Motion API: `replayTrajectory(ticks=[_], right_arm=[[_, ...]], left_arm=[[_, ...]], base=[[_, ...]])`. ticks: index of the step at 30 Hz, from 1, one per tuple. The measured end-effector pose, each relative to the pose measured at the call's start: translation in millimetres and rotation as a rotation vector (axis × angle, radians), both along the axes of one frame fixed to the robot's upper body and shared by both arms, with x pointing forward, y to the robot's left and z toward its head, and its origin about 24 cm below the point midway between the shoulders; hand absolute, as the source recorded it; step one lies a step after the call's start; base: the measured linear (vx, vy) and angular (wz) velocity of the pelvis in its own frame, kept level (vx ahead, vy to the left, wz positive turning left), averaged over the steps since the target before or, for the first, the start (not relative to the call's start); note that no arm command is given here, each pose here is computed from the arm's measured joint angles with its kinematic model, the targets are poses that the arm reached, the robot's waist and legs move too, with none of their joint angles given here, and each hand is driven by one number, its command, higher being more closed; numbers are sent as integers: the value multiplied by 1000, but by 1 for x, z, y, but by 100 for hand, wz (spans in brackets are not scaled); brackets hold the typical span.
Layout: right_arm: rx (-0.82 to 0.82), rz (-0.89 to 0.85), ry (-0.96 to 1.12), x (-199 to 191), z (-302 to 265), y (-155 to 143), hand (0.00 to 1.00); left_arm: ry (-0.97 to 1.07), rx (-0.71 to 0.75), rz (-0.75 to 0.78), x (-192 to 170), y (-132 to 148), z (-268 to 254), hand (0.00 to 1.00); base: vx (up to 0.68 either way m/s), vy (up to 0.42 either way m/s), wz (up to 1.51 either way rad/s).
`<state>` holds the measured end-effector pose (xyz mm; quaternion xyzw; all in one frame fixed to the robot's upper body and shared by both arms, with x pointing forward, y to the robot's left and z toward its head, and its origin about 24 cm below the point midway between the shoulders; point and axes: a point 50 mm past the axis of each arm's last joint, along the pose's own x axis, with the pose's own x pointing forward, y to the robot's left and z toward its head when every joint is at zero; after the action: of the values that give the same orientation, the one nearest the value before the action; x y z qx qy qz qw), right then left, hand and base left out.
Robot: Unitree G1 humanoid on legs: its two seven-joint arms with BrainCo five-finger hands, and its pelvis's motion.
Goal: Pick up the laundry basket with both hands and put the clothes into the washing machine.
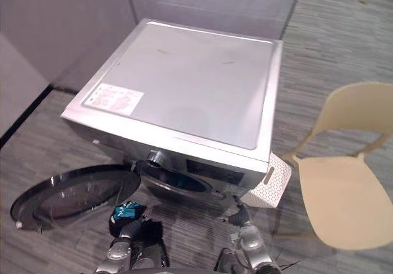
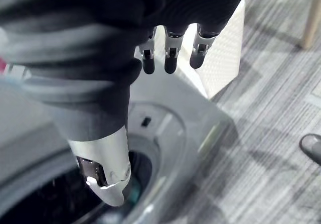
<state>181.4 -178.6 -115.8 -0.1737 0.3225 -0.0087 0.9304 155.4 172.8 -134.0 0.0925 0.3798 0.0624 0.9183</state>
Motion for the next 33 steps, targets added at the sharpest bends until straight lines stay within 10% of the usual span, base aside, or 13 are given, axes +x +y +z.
replayTrajectory(ticks=[9, 21, 33], right_arm=[[25, -34, -4, -1, 0, 1, 0], [94, -26, -616, 98, 124, 31, 0], [170, -53, -901, 97, 183, 38, 0]], left_arm=[[-168, -7, -32, 37, -2, 27, 100], [-1057, -262, 46, 166, -56, 233, 100], [-1595, -204, 143, 184, -51, 405, 100]], base=[[9, 66, -11], [-245, -10, -10], [-93, -54, -6]])
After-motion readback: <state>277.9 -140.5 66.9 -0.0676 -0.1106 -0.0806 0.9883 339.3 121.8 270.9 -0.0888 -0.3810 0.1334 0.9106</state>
